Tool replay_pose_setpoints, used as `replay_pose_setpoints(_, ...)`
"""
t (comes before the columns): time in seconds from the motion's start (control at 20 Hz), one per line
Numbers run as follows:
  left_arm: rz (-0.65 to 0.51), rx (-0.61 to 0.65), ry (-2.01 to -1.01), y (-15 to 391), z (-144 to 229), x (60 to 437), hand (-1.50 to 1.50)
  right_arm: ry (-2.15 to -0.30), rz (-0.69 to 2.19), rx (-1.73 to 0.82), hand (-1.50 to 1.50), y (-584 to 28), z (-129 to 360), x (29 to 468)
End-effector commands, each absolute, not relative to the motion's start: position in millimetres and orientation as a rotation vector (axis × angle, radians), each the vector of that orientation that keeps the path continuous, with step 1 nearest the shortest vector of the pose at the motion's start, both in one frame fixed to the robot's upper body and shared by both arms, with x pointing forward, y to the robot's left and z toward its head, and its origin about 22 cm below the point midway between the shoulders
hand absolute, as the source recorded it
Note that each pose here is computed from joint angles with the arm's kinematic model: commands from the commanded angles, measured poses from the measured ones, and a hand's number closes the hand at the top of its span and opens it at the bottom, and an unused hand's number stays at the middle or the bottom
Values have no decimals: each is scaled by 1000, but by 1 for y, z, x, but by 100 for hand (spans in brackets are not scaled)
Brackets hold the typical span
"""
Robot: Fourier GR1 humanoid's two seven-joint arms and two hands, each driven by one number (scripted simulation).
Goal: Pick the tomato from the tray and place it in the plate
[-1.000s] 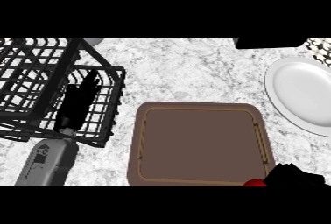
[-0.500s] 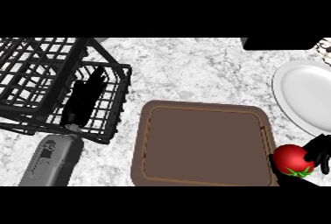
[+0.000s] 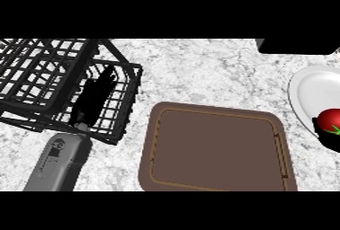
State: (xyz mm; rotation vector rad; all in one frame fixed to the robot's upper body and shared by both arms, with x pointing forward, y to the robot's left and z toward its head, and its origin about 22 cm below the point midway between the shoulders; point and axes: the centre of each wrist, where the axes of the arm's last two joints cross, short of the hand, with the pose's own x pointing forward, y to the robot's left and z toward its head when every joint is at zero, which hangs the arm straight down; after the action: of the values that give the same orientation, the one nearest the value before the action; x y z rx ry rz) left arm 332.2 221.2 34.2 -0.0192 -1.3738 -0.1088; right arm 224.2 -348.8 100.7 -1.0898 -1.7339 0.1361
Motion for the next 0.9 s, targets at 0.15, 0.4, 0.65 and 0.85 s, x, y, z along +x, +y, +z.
replay_pose_setpoints(0.15,-87,-73,-1211,209,-23,294,0,-1738,100,-1100,150,-410,108,260)
replay_pose_setpoints(0.4,-92,-69,-1216,213,-14,304,0,-1474,156,-1078,150,-456,76,254)
replay_pose_setpoints(0.65,-128,-83,-1210,205,-17,306,0,-1400,348,-994,-150,-468,62,264)
replay_pose_setpoints(0.85,-131,-80,-1215,205,-15,311,0,-1467,313,-869,-150,-471,50,276)
